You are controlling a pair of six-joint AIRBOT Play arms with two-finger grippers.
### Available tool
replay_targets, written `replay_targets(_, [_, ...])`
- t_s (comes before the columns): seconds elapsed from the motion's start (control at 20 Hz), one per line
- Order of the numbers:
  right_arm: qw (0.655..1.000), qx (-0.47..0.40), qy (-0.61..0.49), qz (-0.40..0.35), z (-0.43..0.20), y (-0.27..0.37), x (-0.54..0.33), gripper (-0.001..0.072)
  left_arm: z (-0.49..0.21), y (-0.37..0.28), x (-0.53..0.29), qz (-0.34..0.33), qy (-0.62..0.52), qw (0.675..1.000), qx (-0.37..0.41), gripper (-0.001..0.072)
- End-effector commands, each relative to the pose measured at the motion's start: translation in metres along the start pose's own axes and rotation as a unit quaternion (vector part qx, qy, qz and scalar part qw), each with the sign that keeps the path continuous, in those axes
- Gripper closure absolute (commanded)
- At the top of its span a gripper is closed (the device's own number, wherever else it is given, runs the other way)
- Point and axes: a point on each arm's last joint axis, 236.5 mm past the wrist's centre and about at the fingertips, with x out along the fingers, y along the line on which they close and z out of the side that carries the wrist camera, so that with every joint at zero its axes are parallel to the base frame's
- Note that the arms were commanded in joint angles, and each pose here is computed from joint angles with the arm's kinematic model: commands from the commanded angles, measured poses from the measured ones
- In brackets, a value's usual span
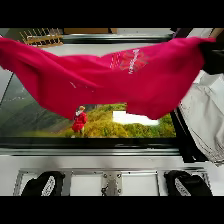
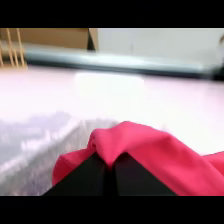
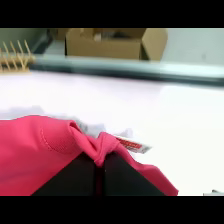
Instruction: Fold the clothes and pants, and hang the long-sleeved shirts on hangers.
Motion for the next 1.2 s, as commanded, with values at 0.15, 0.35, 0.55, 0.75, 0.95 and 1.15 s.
replay_targets(0.15, [0.998, -0.005, -0.065, 0.008, 0.033, 0.027, -0.085, 0.0701, 0.054, -0.024, -0.104, 0.042, -0.134, 0.989, 0.045, 0.0702])
replay_targets(0.35, [0.998, 0.059, 0.031, 0.005, -0.012, 0.026, -0.081, 0.0701, 0.051, -0.010, -0.094, 0.062, -0.120, 0.990, 0.037, 0.0702])
replay_targets(0.55, [0.972, 0.144, 0.187, -0.014, -0.080, 0.012, -0.035, 0.0701, -0.005, 0.015, -0.009, 0.023, 0.025, 0.999, -0.023, 0.0703])
replay_targets(0.75, [0.916, 0.172, 0.362, -0.032, -0.174, -0.017, 0.048, 0.0701, -0.106, 0.052, 0.129, -0.002, 0.192, 0.979, -0.064, 0.0702])
replay_targets(0.95, [0.892, 0.168, 0.418, -0.041, -0.259, -0.059, 0.151, 0.0701, -0.190, 0.060, 0.255, -0.029, 0.291, 0.952, -0.085, 0.0702])
replay_targets(1.15, [0.916, 0.177, 0.354, -0.066, -0.279, -0.093, 0.219, 0.0640, -0.234, 0.050, 0.325, -0.048, 0.333, 0.937, -0.099, 0.0493])
